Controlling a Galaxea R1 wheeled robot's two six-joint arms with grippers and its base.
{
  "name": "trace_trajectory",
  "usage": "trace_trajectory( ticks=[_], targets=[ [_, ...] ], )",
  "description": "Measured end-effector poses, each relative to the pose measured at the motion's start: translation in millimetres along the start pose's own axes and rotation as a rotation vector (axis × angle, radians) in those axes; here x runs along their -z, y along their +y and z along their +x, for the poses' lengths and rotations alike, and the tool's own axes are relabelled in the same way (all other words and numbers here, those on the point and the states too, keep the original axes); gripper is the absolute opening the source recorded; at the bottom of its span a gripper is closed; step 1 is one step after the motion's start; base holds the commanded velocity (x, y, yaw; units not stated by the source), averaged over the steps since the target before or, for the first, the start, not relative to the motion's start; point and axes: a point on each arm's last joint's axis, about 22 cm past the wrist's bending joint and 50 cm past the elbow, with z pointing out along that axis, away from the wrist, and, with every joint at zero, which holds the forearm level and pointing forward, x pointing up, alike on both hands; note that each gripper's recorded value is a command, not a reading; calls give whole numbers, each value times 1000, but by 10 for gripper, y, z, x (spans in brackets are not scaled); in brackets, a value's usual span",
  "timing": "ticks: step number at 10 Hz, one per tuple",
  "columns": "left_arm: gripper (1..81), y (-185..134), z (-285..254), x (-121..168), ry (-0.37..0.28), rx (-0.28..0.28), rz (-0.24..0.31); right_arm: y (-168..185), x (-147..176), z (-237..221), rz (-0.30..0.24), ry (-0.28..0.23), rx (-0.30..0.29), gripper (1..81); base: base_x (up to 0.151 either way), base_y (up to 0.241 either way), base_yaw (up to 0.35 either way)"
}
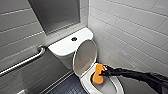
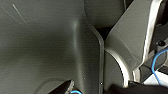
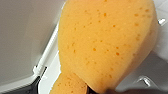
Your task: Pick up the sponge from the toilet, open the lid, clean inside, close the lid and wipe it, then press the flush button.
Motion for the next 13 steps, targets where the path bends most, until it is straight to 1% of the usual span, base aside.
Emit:
trace_trajectory(
  ticks=[1, 3, 5, 7, 9, 12, 13],
  targets=[
    [811, -3, 3, -2, 0, -1, 1, 118, -2, 70, -28, 15, -24, 10, 0, 0, 0],
    [811, 43, 12, -23, 1, -1, -6, 234, 13, 151, -52, 35, -64, 10, 0, 0, 0],
    [811, 70, 9, -36, -1, -1, -10, 490, 179, 252, -63, 90, -114, 10, 0, 0, 0],
    [811, 79, 13, -41, -1, -3, -11, 695, 302, 136, -51, 119, -153, 10, 0, 0, 0],
    [811, 129, 24, -65, 0, -4, -18, 878, 394, -64, -44, 124, -185, 10, 0, 0, 0],
    [811, 149, 29, -77, 1, -24, -20, 1000, 559, -316, -29, 105, -209, 10, 0, 0, 0],
    [811, 208, 46, -105, 3, -32, -28, 1041, 639, -379, -27, 99, -216, 10, 0, 0, 0]
  ],
)
